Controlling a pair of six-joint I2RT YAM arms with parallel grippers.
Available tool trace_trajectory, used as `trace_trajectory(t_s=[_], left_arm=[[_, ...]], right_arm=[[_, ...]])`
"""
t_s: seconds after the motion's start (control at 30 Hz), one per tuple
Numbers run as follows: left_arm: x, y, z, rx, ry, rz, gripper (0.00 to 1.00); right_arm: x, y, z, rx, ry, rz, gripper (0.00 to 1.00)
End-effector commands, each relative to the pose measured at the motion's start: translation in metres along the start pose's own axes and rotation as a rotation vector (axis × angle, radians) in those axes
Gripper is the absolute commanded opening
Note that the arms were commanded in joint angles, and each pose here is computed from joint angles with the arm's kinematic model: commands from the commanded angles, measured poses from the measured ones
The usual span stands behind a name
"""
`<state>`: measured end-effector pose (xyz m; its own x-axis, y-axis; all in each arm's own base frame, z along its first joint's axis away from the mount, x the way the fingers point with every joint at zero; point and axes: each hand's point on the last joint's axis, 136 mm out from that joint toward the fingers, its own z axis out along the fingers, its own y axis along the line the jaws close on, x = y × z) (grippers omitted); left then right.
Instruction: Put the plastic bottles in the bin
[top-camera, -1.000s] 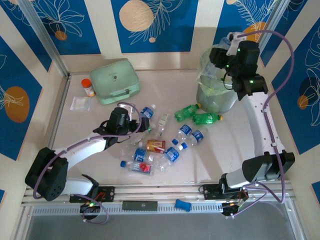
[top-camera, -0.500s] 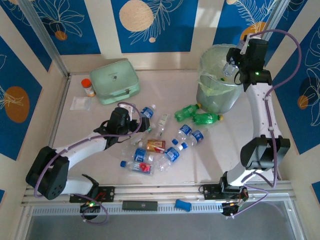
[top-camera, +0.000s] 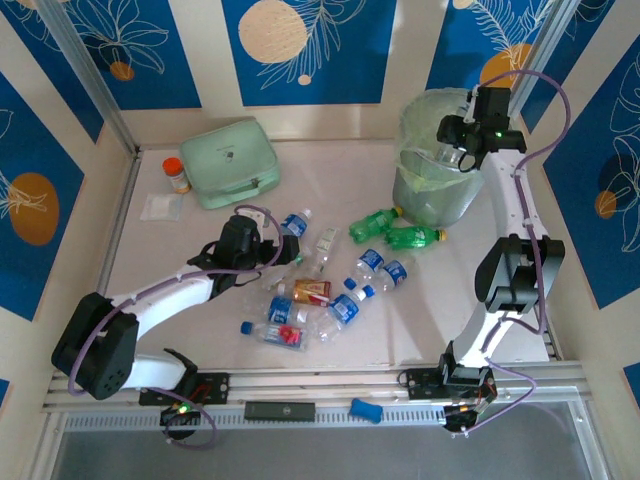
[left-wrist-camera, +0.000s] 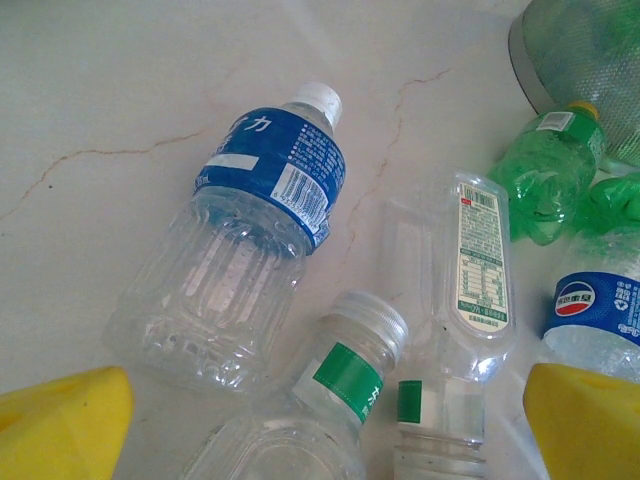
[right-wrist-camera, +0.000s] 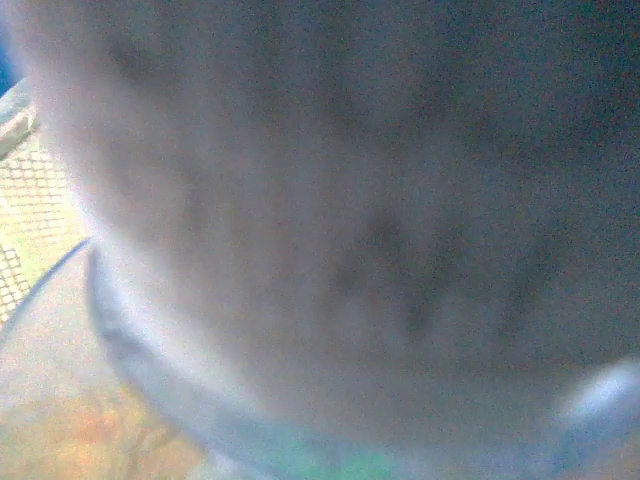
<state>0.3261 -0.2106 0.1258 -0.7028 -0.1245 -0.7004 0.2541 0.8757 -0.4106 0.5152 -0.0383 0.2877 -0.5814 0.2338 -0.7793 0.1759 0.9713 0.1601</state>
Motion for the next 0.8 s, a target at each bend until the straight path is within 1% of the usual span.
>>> trace_trajectory(t_s=[0.0, 0.07, 0.2, 0.37, 0.43, 0.63, 0.7, 0.77], left_arm=[[-0.001, 0.003, -0.002, -0.003, -0.008, -0.014, 1.0], [-0.001, 0.002, -0.001, -0.002, -0.007, -0.017, 1.0], [-0.001, 0.003, -0.001, -0.001, -0.007, -0.021, 1.0], [-0.003, 0.003, -0.001, -0.005, -0.016, -0.022, 1.0], [-0.004, 0.004, -0.001, -0.013, -0.02, -0.018, 0.99], [-0.014, 0.006, -0.003, -0.03, -0.034, -0.005, 1.0], [-0.019, 0.009, -0.004, -0.032, -0.042, -0.013, 1.0], [-0.027, 0.013, -0.005, -0.033, -0.057, -0.028, 1.0]], right_arm=[[-0.02, 0.006, -0.017, -0.025, -0.037, -0.006, 0.7], [-0.027, 0.009, -0.026, -0.028, -0.053, -0.009, 0.78], [-0.044, 0.016, -0.051, -0.044, -0.115, -0.02, 0.87], [-0.06, 0.033, -0.089, -0.113, -0.198, -0.014, 0.89], [-0.063, 0.046, -0.107, -0.181, -0.232, -0.008, 0.89], [-0.05, 0.085, -0.152, -0.403, -0.307, 0.021, 0.91], [-0.039, 0.097, -0.161, -0.475, -0.313, 0.027, 0.92], [-0.021, 0.11, -0.164, -0.537, -0.297, 0.03, 0.93]])
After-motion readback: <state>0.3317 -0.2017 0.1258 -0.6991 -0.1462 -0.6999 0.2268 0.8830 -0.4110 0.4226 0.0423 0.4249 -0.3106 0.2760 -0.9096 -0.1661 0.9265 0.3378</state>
